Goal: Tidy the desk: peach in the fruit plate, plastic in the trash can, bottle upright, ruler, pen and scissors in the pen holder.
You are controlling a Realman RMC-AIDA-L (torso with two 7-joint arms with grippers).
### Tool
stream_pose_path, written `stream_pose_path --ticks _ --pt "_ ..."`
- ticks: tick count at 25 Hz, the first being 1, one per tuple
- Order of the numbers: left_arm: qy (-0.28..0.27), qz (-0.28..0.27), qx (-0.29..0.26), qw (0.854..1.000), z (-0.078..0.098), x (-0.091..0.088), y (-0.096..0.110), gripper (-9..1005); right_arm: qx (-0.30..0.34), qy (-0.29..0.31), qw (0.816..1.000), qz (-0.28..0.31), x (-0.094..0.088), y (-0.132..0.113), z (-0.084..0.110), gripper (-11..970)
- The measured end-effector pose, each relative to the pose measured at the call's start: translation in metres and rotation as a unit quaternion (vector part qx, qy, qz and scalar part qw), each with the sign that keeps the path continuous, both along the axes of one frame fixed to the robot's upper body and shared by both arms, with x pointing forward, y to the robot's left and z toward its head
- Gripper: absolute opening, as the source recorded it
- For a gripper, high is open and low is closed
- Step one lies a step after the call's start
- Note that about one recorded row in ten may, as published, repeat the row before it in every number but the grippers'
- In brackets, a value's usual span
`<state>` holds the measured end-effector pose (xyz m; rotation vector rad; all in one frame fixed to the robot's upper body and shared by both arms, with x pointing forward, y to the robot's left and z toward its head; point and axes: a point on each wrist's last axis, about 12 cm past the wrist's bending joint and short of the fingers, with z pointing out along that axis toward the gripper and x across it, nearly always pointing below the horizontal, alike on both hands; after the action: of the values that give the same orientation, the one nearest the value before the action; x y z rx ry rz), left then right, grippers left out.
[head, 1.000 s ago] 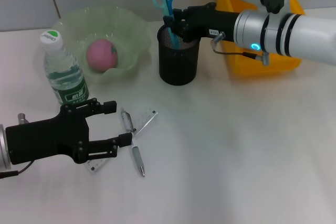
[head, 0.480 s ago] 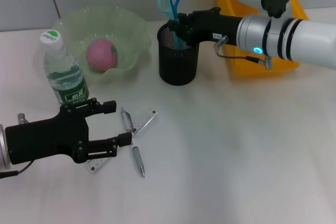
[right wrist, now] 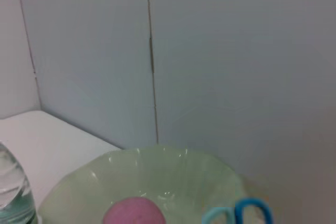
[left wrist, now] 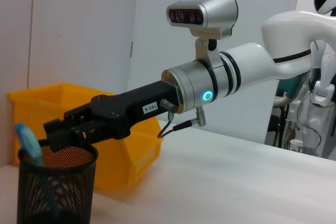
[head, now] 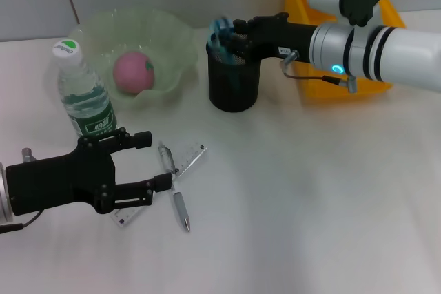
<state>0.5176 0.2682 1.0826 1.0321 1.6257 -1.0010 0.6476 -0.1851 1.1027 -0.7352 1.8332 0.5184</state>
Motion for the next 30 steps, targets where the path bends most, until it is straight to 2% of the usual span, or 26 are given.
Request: stream_pose_path --ticks 2,13,21,24,30 --pt "0.000 0.000 0.000 1.000 0.000 0.000 0.000 840 -0.001 0.000 1.000 0.002 0.000 0.000 0.000 292" --pt "-0.003 0.000 0.001 1.000 0.002 0.002 0.001 839 0.019 -0.001 1.000 0.004 -0.002 -0.003 0.004 725" --pt "-0.004 -0.001 0.001 1.000 0.002 0.002 0.001 838 0.066 0.008 0.998 0.001 -0.015 -0.019 0.010 775" --pt "-0.001 0.001 0.000 1.000 0.001 0.000 0.002 837 0.092 0.011 0.996 0.018 -0.029 -0.029 0.011 788" --pt "0.011 0.001 -0.005 1.000 0.000 -0.001 0.001 837 0.129 0.030 0.987 0.093 -0.062 -0.056 0.011 787"
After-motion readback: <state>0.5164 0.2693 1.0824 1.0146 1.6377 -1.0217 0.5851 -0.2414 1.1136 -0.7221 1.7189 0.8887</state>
